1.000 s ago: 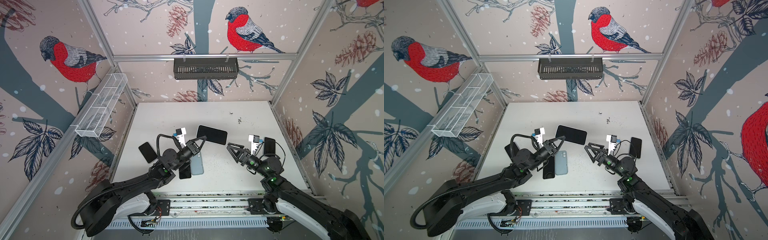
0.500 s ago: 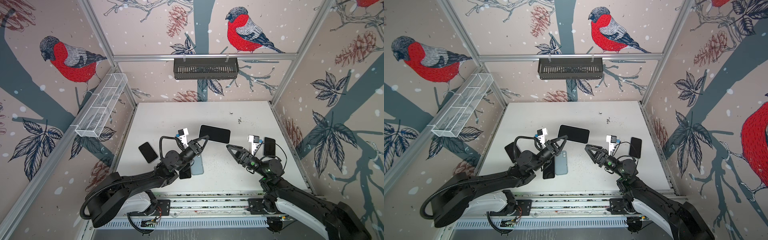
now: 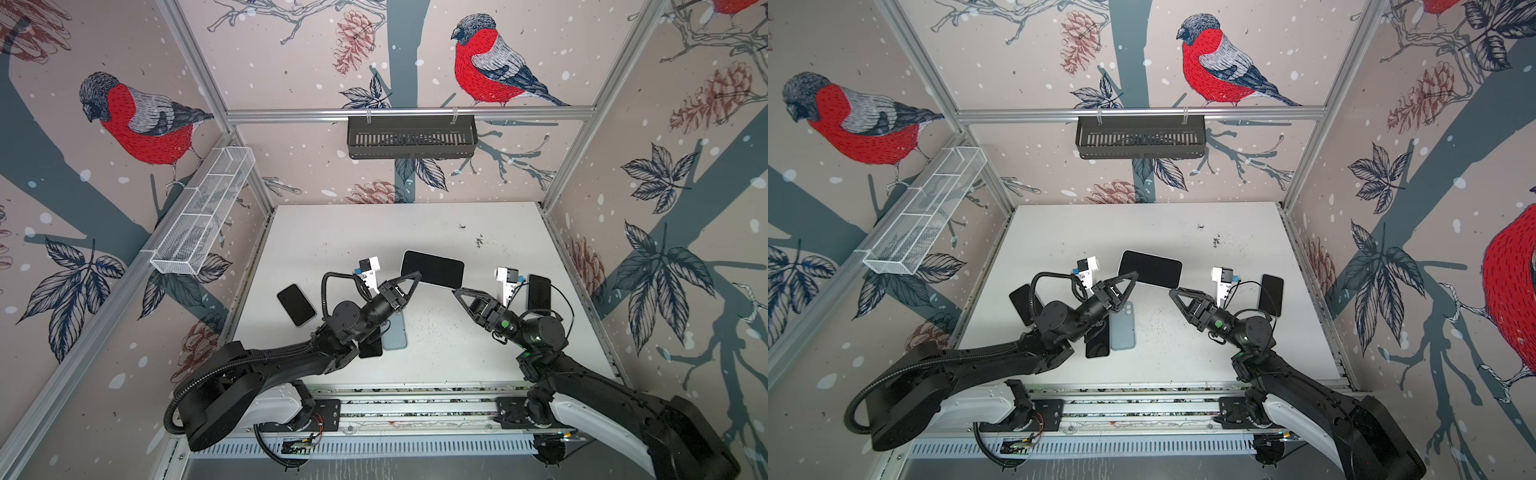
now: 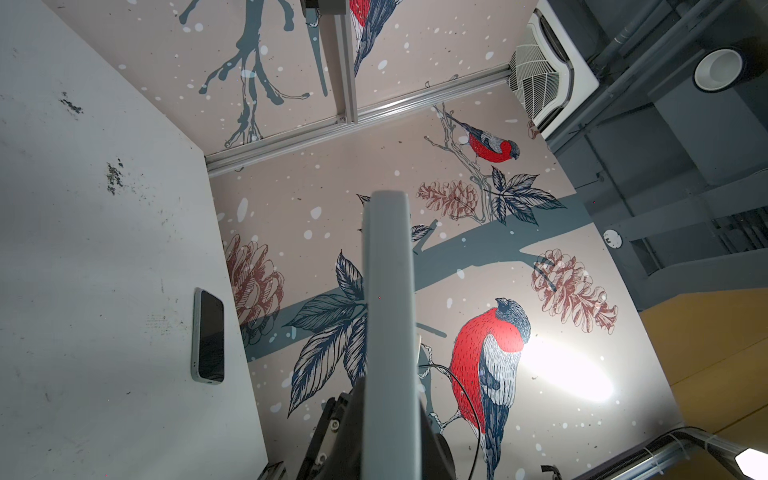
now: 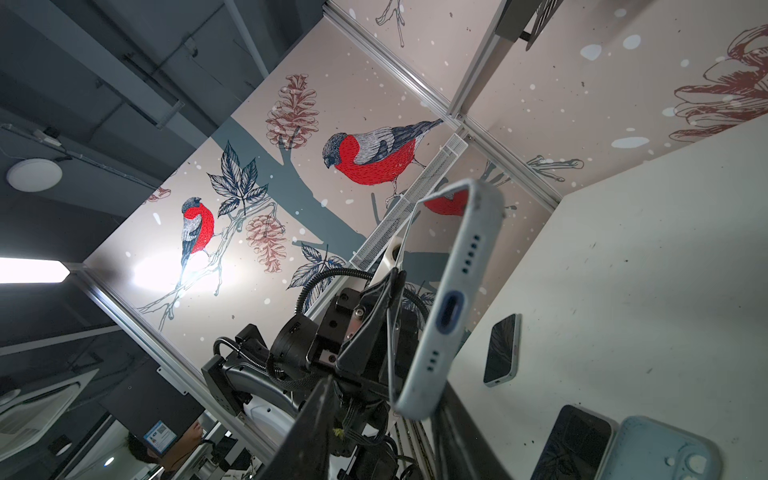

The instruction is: Take the phone out of the phone case

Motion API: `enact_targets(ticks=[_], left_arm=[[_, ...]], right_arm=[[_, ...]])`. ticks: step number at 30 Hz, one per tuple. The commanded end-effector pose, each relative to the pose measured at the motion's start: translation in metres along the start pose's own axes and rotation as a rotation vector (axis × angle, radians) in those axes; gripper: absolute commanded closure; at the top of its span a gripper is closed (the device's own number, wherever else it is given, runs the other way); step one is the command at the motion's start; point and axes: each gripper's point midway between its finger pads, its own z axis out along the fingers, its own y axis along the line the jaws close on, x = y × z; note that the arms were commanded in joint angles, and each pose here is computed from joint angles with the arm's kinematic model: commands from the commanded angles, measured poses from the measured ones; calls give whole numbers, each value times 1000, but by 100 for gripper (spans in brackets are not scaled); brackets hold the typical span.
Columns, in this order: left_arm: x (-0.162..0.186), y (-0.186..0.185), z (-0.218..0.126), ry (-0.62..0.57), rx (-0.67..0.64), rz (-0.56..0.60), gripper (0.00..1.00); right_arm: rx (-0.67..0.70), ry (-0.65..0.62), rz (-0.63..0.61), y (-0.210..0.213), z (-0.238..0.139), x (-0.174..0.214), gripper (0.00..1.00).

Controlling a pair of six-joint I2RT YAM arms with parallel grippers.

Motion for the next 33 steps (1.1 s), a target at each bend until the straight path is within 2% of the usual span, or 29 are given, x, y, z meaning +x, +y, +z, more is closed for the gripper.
enact_targets(ticks=[1, 4, 13, 17, 21, 30, 33], left_arm=[[-8, -38, -3, -39, 152, 18, 100], [-7, -38, -4, -38, 155, 21, 100], [-1, -41, -2, -22, 175, 26, 100], [0, -40, -2, -24, 166, -8, 100], [7, -40, 3, -12, 131, -60, 100], [28, -54, 9, 13, 115, -118, 100], [28, -53, 9, 12, 112, -129, 100]], right_arm=[[-51, -17, -21, 13, 1, -6, 64], [-48, -18, -21, 12, 0, -6, 67], [-48, -16, -26, 10, -4, -5, 88], [-52, -6, -48, 8, -8, 0, 92], [-70, 24, -164, 10, -14, 11, 98], [-107, 32, -506, 13, -35, 32, 99], [-119, 36, -579, 17, -37, 34, 99]])
